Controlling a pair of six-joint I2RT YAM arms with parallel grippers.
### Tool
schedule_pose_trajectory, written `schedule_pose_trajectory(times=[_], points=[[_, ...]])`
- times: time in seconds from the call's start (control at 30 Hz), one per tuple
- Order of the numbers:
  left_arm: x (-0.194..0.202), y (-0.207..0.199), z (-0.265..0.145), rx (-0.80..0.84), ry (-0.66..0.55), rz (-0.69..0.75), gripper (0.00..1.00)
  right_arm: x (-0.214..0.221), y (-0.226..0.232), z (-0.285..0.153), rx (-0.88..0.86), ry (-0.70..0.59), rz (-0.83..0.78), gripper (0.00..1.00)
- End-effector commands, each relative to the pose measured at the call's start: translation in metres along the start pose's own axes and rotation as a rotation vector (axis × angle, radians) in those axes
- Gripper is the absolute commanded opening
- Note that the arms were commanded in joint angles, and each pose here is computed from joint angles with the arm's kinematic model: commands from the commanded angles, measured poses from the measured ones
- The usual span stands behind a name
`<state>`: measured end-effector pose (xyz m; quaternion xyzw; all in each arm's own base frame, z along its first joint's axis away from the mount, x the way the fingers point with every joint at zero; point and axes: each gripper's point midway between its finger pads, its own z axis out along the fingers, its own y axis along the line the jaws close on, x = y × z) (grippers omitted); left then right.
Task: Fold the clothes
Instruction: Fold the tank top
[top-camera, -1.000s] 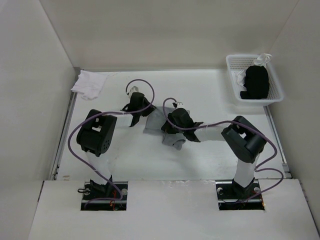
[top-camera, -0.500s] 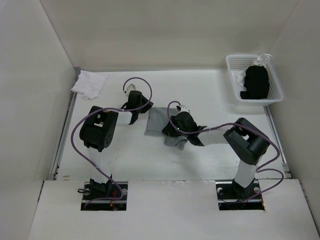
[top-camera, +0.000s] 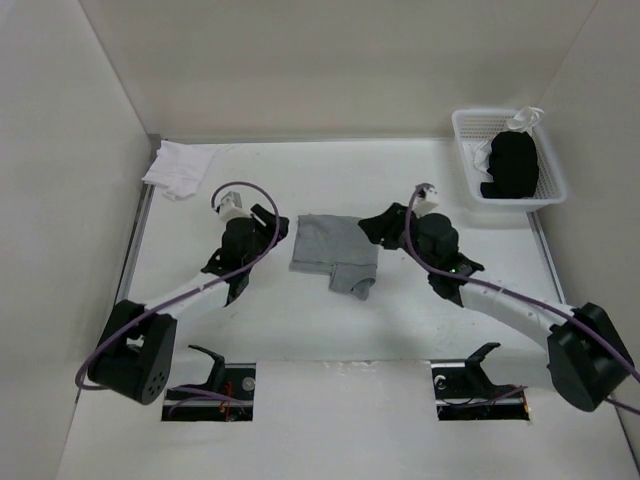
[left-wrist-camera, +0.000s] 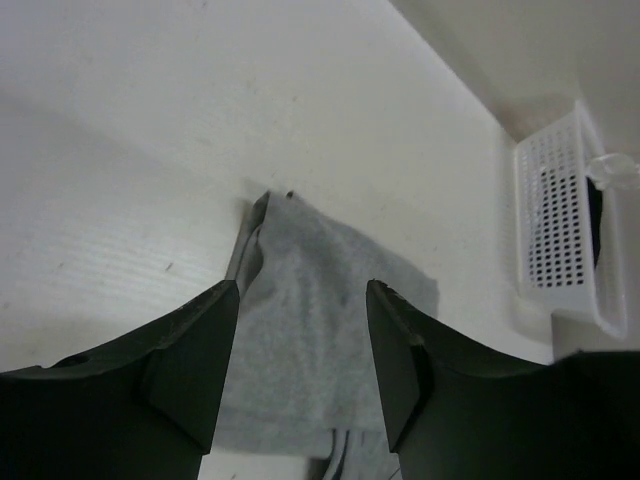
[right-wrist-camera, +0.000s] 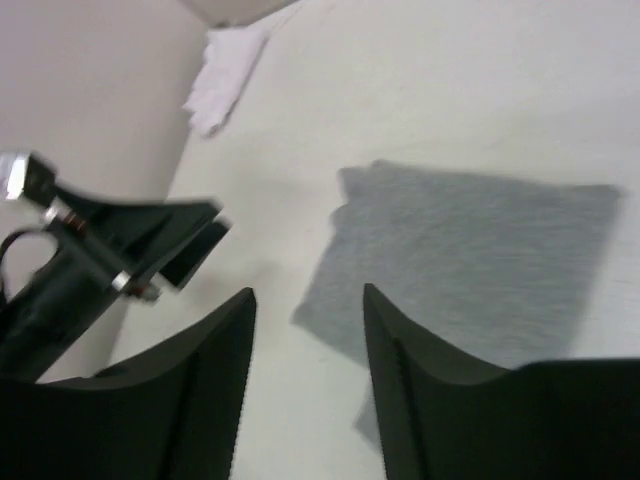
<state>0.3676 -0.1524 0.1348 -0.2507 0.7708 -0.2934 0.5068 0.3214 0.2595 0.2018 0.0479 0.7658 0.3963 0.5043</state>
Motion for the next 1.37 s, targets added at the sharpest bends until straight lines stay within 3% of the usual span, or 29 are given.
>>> schedule_pose_trajectory(times=[0.0,0.13,0.23,0.3,0.47,0.57,1.23,1.33], points=[[0.018,0.018,-0.024,-0.013,0.041,0.092,0.55,-0.018,-0.038,-0.016,0.084,-0.091,-0.015,0.47],[0.027,0.038,-0.049,-0.049,0.07,0.106,0.6,-0.027,-0.074,-0.035,0.16,-0.17,0.005,0.12],[0.025,0.05,-0.059,-0.08,0.064,0.099,0.61,-0.027,-0.099,-0.041,0.224,-0.21,0.029,0.07],[0.021,0.058,-0.062,-0.104,0.059,0.093,0.62,-0.027,-0.112,-0.041,0.256,-0.21,0.045,0.1],[0.019,0.07,-0.065,-0.151,0.075,0.09,0.63,-0.028,-0.121,-0.042,0.282,-0.215,0.054,0.45],[0.021,0.074,-0.063,-0.165,0.09,0.103,0.63,-0.03,-0.125,-0.046,0.293,-0.229,0.06,0.54],[0.024,0.063,-0.051,-0.156,0.126,0.181,0.62,-0.031,-0.135,-0.047,0.315,-0.23,0.084,0.57],[0.027,0.062,-0.048,-0.158,0.143,0.196,0.66,-0.03,-0.135,-0.046,0.316,-0.227,0.084,0.57]])
